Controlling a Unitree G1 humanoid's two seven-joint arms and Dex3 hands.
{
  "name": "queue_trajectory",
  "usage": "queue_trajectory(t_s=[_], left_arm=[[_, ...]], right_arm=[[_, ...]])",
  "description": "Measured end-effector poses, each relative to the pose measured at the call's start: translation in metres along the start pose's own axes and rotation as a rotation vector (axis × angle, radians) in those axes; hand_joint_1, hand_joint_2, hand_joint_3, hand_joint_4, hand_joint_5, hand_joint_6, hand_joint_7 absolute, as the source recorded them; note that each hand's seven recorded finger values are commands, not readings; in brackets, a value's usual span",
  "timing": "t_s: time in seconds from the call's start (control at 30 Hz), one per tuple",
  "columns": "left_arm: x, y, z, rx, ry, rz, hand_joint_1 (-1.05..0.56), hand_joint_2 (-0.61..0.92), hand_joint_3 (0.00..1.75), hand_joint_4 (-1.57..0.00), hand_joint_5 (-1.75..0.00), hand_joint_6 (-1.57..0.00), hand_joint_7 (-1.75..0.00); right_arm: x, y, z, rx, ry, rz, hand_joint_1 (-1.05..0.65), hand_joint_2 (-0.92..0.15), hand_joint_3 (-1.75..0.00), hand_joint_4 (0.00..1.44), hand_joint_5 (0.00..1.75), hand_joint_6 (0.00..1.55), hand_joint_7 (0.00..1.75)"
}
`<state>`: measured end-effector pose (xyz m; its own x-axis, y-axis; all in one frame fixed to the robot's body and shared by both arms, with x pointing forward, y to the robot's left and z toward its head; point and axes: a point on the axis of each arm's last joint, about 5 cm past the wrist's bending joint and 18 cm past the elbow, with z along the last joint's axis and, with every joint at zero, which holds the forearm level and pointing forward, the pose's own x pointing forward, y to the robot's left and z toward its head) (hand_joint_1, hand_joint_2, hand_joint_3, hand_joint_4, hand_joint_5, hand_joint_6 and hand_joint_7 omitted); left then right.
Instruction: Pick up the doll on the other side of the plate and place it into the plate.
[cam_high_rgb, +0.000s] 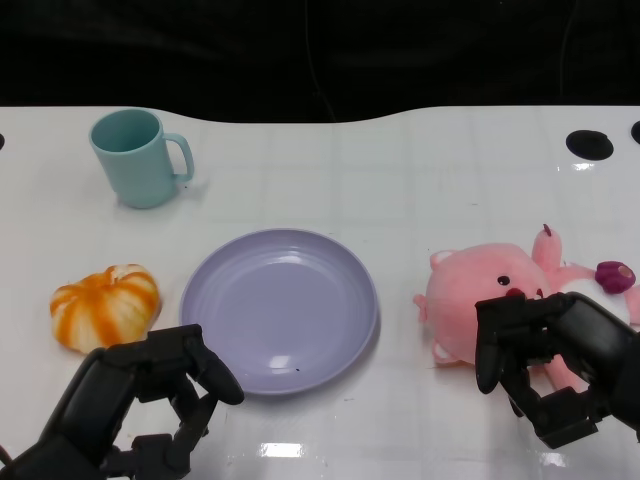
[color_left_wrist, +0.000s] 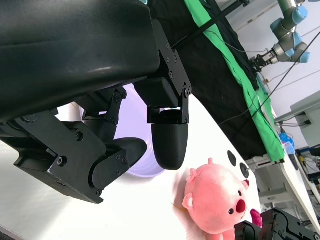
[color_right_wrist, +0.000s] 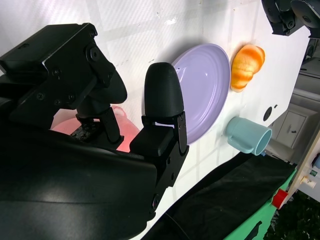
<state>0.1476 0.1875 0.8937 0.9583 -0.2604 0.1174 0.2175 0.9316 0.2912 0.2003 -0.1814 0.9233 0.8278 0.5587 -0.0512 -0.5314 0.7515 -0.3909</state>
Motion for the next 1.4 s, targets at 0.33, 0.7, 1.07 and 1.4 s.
queue_trajectory(t_s=[0.33, 0.7, 1.07, 1.4], left_arm=[[0.0, -0.0002, -0.0004, 0.009, -0.001, -0.003, -0.04, 0.53, 1.09, -0.76, -1.55, -0.83, -1.16], [-0.0001, -0.0002, -0.0008, 0.007, -0.003, -0.002, -0.04, 0.52, 1.1, -0.77, -1.55, -0.84, -1.15], [-0.0001, -0.0002, -0.001, 0.006, -0.002, -0.002, -0.05, 0.52, 1.09, -0.77, -1.55, -0.85, -1.14], [-0.0003, -0.0002, -0.0022, -0.002, 0.003, 0.0, -0.05, 0.53, 1.09, -0.77, -1.55, -0.84, -1.14]], right_arm=[[0.0003, 0.0006, 0.0002, -0.02, 0.003, 0.002, 0.16, -0.42, -1.36, 0.84, 1.75, 0.75, 1.56], [0.0004, 0.0008, 0.0004, -0.022, -0.002, 0.003, 0.16, -0.42, -1.37, 0.84, 1.75, 0.76, 1.55], [0.0005, 0.0009, -0.0023, -0.001, 0.004, -0.025, 0.16, -0.44, -1.25, 0.75, 1.52, 0.73, 1.24], [0.0011, -0.0024, 0.0022, 0.012, -0.116, -0.12, -0.18, -0.71, -0.45, 0.35, 0.93, 0.37, 0.52]])
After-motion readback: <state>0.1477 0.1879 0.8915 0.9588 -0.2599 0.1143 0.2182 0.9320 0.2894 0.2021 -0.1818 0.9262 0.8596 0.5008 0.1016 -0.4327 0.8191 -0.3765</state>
